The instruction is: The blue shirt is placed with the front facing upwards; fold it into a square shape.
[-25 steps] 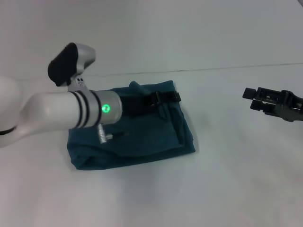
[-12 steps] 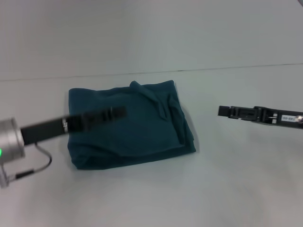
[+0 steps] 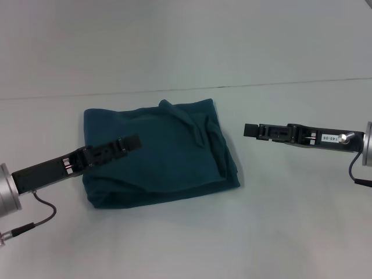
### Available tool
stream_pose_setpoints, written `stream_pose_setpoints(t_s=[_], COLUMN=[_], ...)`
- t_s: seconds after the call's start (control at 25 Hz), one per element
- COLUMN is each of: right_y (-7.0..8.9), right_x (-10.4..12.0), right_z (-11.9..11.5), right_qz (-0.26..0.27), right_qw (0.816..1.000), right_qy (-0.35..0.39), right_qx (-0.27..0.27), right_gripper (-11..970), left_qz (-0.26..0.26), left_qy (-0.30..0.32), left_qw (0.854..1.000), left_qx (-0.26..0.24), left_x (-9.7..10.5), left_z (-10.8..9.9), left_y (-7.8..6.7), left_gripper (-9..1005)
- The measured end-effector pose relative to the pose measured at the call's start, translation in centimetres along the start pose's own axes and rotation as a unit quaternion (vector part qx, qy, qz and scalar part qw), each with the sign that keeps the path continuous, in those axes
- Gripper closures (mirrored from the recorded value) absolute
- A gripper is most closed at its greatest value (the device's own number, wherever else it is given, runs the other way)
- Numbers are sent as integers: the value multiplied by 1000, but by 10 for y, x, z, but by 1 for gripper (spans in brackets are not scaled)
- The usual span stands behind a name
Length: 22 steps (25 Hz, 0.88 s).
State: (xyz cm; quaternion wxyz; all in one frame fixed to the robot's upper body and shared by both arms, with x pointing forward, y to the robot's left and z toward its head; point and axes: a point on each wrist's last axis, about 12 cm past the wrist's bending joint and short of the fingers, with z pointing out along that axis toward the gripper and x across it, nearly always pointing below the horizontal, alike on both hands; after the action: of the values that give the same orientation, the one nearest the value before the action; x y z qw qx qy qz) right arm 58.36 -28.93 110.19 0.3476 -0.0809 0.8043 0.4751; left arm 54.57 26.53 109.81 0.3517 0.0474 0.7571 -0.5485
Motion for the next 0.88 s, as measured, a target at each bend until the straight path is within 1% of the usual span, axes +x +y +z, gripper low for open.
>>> stream_pose_setpoints(t_s=[0.2,0.6,0.76,0.88], right_y=[1,-3,-4,-5], right_x=[0,2,2,2], right_z=[2,-5,-8,-8], right_qz=[-1,5,7,7], right_qw=[1000,1000,1000,1000], right_qy=[0,-5,-8,-9], right_qx=[-1,5,8,9], right_gripper=[206,206,206,206], left_qz=[0,1,-3,-25], left_qy=[3,-3,-13,-28], left_qw=[1000,1000,1000,999], left_qx=[9,13,4,-11], left_x=[1,2,-1,-5], left_z=[0,0,-2,-5], left_y=[-2,-2,0,4], left_gripper=[169,170,170,171])
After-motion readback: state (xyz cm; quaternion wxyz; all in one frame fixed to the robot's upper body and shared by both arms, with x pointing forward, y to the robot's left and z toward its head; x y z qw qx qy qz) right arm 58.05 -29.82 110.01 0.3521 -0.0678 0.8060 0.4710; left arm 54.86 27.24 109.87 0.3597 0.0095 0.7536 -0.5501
